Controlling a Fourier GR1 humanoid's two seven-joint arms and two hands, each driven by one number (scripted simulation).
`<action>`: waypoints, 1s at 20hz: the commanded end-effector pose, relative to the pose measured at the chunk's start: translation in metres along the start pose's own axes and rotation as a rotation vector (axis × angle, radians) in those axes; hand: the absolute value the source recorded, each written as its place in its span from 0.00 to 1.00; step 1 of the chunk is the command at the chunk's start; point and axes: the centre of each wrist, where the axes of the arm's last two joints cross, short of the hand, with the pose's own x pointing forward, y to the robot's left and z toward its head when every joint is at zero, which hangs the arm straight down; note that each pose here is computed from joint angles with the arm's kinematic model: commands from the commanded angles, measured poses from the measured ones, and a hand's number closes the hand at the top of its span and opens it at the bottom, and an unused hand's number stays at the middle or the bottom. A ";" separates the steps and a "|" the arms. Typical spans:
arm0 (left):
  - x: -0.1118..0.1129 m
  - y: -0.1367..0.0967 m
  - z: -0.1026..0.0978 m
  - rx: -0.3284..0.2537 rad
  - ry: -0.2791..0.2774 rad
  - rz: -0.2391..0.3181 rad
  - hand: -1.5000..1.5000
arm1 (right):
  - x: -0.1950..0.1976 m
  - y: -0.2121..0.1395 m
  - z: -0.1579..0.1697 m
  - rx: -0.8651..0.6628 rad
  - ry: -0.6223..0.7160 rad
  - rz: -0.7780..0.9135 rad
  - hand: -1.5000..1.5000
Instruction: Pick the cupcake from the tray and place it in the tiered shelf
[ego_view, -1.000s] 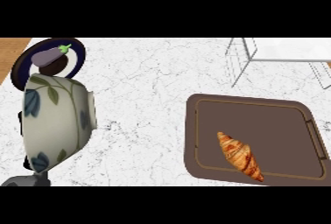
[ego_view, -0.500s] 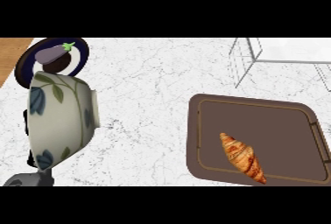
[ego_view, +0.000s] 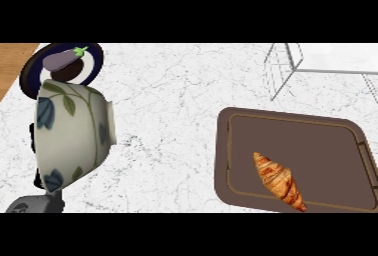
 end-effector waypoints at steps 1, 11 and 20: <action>-0.015 -0.001 -0.006 -0.048 0.081 0.027 0.50 | -0.015 0.006 -0.013 0.029 -0.024 0.032 1.00; -0.006 -0.028 0.000 -0.076 0.051 0.016 0.50 | -0.022 0.059 -0.051 -0.023 0.000 0.076 1.00; -0.013 -0.019 0.001 -0.074 0.062 0.018 0.50 | -0.041 0.055 -0.058 -0.006 -0.063 0.023 1.00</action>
